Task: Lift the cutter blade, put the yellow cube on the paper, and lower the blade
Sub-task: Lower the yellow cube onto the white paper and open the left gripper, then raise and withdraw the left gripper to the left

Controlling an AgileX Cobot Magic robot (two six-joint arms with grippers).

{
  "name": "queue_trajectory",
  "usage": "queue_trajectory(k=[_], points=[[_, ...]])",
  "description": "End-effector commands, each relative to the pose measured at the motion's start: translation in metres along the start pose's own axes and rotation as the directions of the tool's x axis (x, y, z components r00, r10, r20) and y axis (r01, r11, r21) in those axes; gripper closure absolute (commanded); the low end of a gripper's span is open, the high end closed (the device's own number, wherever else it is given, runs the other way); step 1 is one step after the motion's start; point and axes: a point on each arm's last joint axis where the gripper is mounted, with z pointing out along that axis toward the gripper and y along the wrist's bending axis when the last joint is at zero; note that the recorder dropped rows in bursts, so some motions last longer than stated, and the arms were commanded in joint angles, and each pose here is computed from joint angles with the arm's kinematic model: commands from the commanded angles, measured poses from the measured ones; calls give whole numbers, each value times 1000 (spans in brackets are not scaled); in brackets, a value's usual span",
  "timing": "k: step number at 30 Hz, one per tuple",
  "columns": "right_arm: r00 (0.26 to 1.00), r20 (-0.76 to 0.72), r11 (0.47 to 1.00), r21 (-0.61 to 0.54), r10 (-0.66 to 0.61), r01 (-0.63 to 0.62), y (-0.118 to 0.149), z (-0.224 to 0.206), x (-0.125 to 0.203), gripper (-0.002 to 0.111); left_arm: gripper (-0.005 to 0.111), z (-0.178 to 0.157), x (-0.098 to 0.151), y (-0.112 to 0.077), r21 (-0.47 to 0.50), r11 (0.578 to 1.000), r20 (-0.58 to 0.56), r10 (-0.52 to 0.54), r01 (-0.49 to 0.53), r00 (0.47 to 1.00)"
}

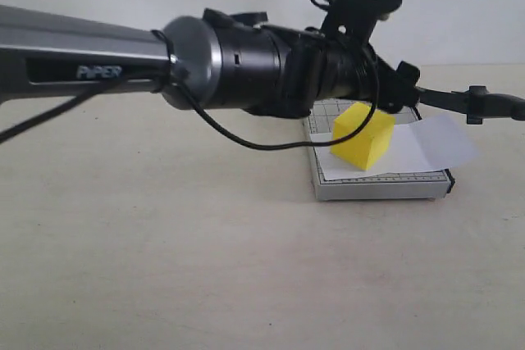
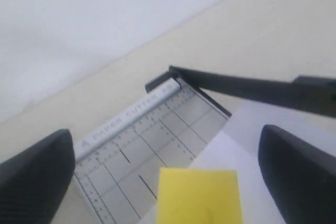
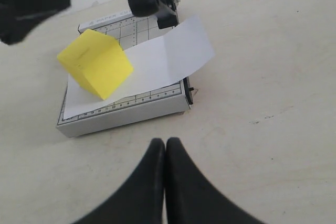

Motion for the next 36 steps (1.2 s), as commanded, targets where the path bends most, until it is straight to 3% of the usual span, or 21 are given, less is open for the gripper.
queue_trajectory(k=[1,7,14,17,21,26,32,36], points=[[1000,25,1000,25,-8,7,-2,0,-1,108,18,-37,-25,32,-81,996,44,43,-40,998],[998,60,998,63,-10,6,-6,0,-5,108,18,-89,-33,65,-190,981,24,45,-40,999],[998,65,998,68,-6,2,-6,-1,-5,108,20,-148,-20,82,-241,970,-4,41,-41,999],[997,73,997,76,-7,1,-7,-1,-6,108,29,-174,-13,86,-248,968,7,37,-34,999],[996,91,996,95,-6,-3,-9,-1,-7,108,50,-216,-1,92,-267,964,33,28,-18,999],[996,89,996,93,-4,-5,-8,-1,-7,108,64,-264,25,91,-281,960,60,6,11,998],[996,89,996,93,-4,-5,-8,-1,-7,108,64,-321,66,82,-291,944,140,-117,154,983],[996,87,996,90,-3,-4,-8,-1,-7,108,64,-352,93,71,-285,940,203,-131,186,970]])
